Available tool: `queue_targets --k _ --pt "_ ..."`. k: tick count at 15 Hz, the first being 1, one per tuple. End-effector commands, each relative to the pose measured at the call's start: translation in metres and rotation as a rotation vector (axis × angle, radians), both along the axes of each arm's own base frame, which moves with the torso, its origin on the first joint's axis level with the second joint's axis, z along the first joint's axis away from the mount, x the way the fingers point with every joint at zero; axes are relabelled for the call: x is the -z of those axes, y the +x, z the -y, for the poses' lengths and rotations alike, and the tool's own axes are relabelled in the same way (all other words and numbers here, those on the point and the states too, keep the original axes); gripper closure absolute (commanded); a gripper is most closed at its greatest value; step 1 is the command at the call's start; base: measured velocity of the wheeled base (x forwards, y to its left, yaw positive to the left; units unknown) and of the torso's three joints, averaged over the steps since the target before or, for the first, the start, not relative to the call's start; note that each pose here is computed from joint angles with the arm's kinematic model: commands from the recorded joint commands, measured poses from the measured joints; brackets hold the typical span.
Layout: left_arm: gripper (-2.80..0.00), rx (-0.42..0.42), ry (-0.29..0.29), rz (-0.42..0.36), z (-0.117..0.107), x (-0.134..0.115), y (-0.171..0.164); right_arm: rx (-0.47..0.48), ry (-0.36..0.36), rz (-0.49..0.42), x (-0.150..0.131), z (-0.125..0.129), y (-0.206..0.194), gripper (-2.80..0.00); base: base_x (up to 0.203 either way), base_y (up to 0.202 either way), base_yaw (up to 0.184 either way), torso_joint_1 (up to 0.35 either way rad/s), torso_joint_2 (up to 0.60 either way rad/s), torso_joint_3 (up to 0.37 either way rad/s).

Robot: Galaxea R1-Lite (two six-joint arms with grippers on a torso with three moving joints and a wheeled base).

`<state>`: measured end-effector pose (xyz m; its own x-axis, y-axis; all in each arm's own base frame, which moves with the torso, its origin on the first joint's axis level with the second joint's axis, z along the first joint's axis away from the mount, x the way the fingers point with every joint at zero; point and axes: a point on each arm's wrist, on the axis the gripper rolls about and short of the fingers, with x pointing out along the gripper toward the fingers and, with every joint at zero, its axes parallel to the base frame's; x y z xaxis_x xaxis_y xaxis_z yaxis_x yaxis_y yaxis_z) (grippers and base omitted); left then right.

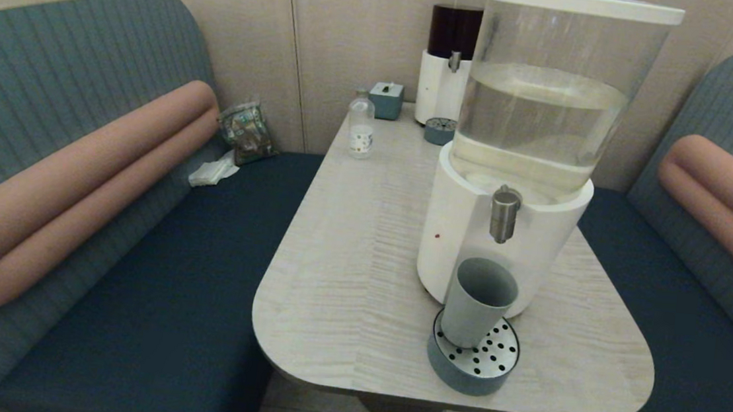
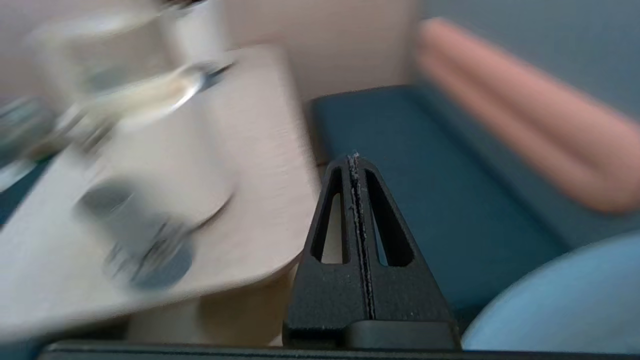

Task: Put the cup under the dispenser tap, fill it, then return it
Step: Place the cup next to the water dispenser

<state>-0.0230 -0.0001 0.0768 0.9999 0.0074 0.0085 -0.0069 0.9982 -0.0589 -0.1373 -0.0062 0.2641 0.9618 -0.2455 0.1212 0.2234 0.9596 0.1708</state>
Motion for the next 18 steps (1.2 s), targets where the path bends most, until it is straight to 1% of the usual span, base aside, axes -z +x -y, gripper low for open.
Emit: queue_targets --k 1,2,3,4,5,6,7,8,9,10,11,12,13,14,16,17,18 --pt "0.00 -0.001 0.001 -0.002 0.000 0.000 0.000 -0.029 -0.013 0.020 0.023 0.001 -0.010 0.00 0.000 0.000 0.000 0.000 0.00 0.000" --pt "0.00 0.001 0.004 -0.002 0.000 0.000 0.000 -0.041 -0.055 0.000 0.042 -0.001 -0.008 0.00 0.000 0.000 0.000 0.000 0.00 0.000" --pt "0.00 0.002 0.009 -0.001 0.000 0.000 0.000 -0.058 -0.096 -0.040 0.060 -0.002 0.002 0.00 0.000 0.000 0.000 0.000 0.00 0.000" --pt "0.00 0.002 0.026 0.003 0.000 0.000 0.000 -0.067 -0.111 -0.064 0.073 -0.002 0.016 0.00 0.000 0.000 0.000 0.000 0.00 0.000" --pt "0.00 0.004 0.038 0.011 0.000 -0.001 0.000 -0.068 -0.129 -0.041 0.081 -0.003 0.032 0.00 0.000 0.000 0.000 0.000 0.00 0.000" --pt "0.00 0.005 0.045 0.022 0.000 -0.003 0.000 -0.059 -0.176 0.048 0.081 -0.003 0.044 0.00 0.000 0.000 0.000 0.000 0.00 0.000" --pt "0.00 0.015 0.039 0.052 0.000 -0.006 0.000 -0.034 -0.254 0.160 0.081 -0.003 0.056 0.00 0.000 0.000 0.000 0.000 0.00 0.000" --pt "0.00 0.036 0.034 0.095 0.001 -0.012 -0.001 -0.010 -0.332 0.218 0.087 -0.003 0.067 0.00 0.000 0.000 0.000 0.000 0.00 0.000" --pt "0.00 0.045 0.037 0.123 0.001 -0.015 -0.002 0.006 -0.399 0.243 0.097 -0.003 0.077 0.00 0.000 0.000 0.000 0.000 0.00 0.000" --pt "0.00 0.047 0.043 0.132 0.001 -0.016 -0.002 0.011 -0.438 0.235 0.110 -0.003 0.086 0.00 0.000 0.000 0.000 0.000 0.00 0.000" --pt "0.00 0.049 0.048 0.146 0.001 -0.019 -0.003 0.007 -0.460 0.209 0.126 -0.003 0.096 0.00 0.000 0.000 0.000 0.000 0.00 0.000" --pt "0.00 0.060 0.054 0.182 0.002 -0.025 -0.004 -0.004 -0.476 0.193 0.141 -0.004 0.103 0.00 0.000 0.000 0.000 0.000 0.00 0.000" --pt "0.00 0.087 0.064 0.219 0.002 -0.031 -0.007 -0.031 -0.482 0.183 0.150 -0.004 0.107 0.00 0.000 0.000 0.000 0.000 0.00 0.000" --pt "0.00 0.109 0.075 0.252 0.003 -0.037 -0.009 -0.069 -0.466 0.186 0.151 -0.005 0.107 0.00 0.000 0.000 0.000 0.000 0.00 0.000" --pt "0.00 0.167 0.090 0.299 0.004 -0.049 -0.014 -0.135 -0.395 0.086 0.162 -0.006 0.111 0.00 0.000 0.000 0.000 0.000 0.00 0.000" --pt "0.00 0.195 0.094 0.309 0.005 -0.053 -0.016 -0.157 -0.369 0.038 0.167 -0.006 0.112 0.00 0.000 0.000 0.000 0.000 0.00 0.000" --pt "0.00 0.242 0.099 0.319 0.006 -0.057 -0.019 -0.174 -0.343 -0.023 0.174 -0.006 0.113 0.00 0.000 0.000 0.000 0.000 0.00 0.000"
